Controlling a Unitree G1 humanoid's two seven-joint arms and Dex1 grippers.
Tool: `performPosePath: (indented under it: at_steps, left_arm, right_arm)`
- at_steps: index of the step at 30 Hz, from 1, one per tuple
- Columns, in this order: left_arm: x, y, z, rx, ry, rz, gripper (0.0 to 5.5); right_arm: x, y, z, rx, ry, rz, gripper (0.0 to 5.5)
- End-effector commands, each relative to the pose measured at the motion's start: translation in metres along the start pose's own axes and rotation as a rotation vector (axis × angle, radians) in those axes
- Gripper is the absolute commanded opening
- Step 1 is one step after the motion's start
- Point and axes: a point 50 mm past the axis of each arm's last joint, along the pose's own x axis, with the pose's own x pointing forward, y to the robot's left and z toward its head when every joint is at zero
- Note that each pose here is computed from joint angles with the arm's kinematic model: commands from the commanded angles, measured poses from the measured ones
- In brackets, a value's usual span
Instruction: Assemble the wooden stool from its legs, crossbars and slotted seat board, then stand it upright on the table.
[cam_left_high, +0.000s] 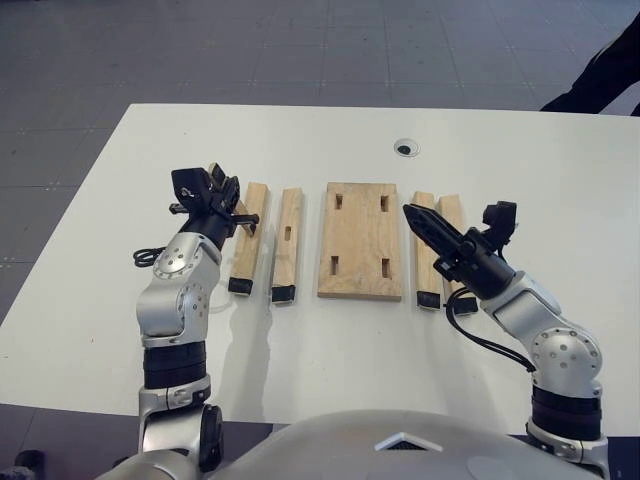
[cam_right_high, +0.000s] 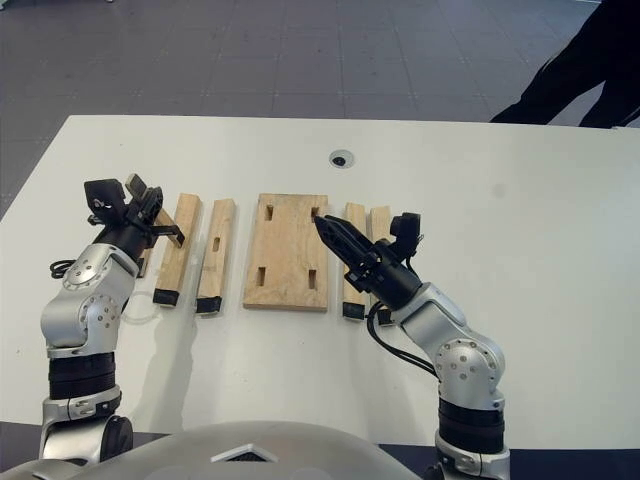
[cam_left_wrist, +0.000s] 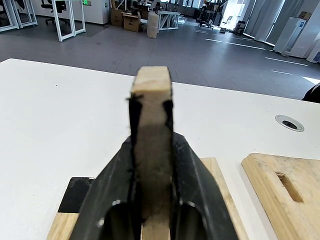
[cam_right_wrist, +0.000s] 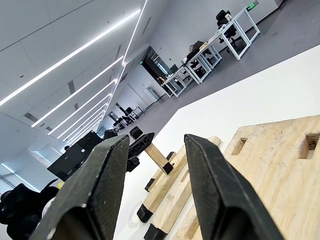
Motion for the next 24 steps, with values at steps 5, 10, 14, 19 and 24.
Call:
performPosePath:
  at_steps: [5, 10, 14, 19, 24]
  left_arm:
    - [0.002, 0.007, 0.006, 0.027, -0.016, 0.049, 0.42]
    - [0.003, 0.004, -0.003, 0.022, 0.002, 0.035, 0.42]
    - [0.010, 0.002, -0.007, 0.008, 0.016, 0.023, 0.42]
    - [0.015, 0.005, -0.021, 0.031, 0.076, 0.040, 0.42]
    - [-0.002, 0.014, -0.043, 0.085, 0.123, 0.093, 0.42]
  right_arm:
    - [0.000, 0.001, 0.001, -0.027, 0.012, -0.007, 2.01]
    - [-0.001, 0.000, 0.002, -0.033, 0.014, -0.013, 2.01]
    - [-0.001, -0.001, 0.002, -0.035, 0.021, -0.020, 2.01]
    - [-0.001, -0.002, 0.002, -0.038, 0.018, -0.036, 2.01]
    - [-0.001, -0.003, 0.003, -0.040, 0.020, -0.043, 2.01]
